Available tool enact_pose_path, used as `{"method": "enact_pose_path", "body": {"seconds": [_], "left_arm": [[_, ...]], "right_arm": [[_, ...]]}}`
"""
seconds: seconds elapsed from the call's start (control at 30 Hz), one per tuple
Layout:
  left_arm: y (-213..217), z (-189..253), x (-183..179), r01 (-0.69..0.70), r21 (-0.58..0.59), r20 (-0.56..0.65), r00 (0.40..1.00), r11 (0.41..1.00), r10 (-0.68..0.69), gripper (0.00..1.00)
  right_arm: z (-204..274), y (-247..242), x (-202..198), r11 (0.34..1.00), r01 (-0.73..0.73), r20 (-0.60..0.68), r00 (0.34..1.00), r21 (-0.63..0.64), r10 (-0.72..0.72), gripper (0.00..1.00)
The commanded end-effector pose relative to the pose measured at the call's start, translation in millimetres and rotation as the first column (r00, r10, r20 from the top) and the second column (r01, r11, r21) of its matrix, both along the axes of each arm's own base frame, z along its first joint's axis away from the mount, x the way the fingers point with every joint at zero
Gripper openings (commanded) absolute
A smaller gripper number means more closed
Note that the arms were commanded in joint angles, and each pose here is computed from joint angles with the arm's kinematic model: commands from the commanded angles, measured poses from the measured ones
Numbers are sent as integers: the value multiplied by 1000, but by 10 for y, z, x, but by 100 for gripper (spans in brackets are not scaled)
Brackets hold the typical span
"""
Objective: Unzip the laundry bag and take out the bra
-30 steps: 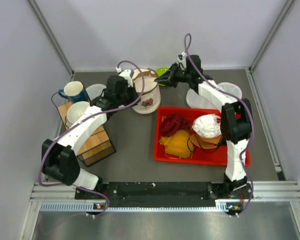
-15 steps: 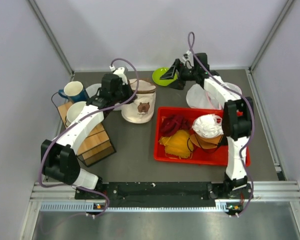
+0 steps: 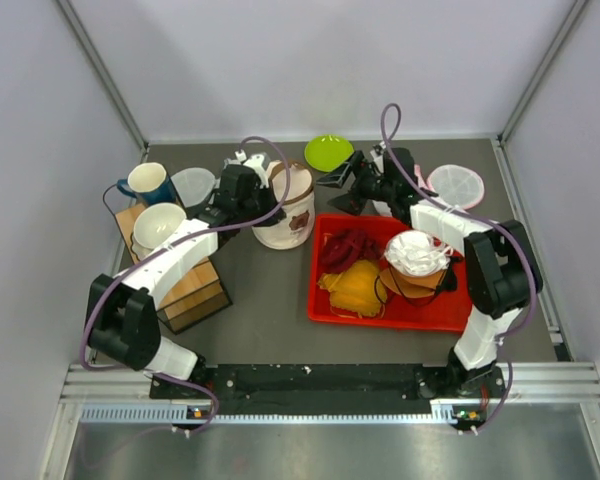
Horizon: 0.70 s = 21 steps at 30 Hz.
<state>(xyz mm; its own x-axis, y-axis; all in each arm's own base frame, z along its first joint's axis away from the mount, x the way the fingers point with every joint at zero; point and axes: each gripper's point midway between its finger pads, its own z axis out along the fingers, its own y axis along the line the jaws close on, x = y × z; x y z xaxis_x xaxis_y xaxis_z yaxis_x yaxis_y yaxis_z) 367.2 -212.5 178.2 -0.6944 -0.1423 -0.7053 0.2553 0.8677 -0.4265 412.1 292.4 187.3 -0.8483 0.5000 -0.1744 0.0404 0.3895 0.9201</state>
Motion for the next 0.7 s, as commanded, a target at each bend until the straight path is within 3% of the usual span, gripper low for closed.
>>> {"method": "enact_pose_path", "body": {"seconds": [0.0, 0.23, 0.43, 0.53, 0.57, 0.63, 0.67], "left_arm": [[-15, 237, -1, -9, -36, 69, 998, 999, 12, 0], [-86, 257, -28, 16, -28, 70, 997, 999, -14, 0], [-190, 307, -21, 34, -30, 79, 996, 999, -32, 0], [-242, 354, -13, 46, -34, 88, 995, 998, -43, 0], [-241, 375, -6, 46, -32, 92, 995, 998, -43, 0], [-227, 420, 5, 41, -27, 104, 994, 999, -38, 0], [-206, 459, 4, 41, -18, 118, 992, 999, -38, 0]], "right_arm": [[522, 303, -17, 990, -24, 96, 995, 142, 10, 79], [418, 753, -99, 985, -98, 71, 994, 140, 88, 77], [298, 935, -71, 991, -82, 49, 996, 101, 77, 64], [222, 917, -15, 996, -54, 48, 998, 67, 51, 46], [225, 906, 13, 997, -50, 62, 997, 52, 47, 26], [186, 878, 45, 999, -46, 57, 997, 19, 45, 3], [207, 834, 102, 999, -41, 71, 997, 11, 40, 0]]}}
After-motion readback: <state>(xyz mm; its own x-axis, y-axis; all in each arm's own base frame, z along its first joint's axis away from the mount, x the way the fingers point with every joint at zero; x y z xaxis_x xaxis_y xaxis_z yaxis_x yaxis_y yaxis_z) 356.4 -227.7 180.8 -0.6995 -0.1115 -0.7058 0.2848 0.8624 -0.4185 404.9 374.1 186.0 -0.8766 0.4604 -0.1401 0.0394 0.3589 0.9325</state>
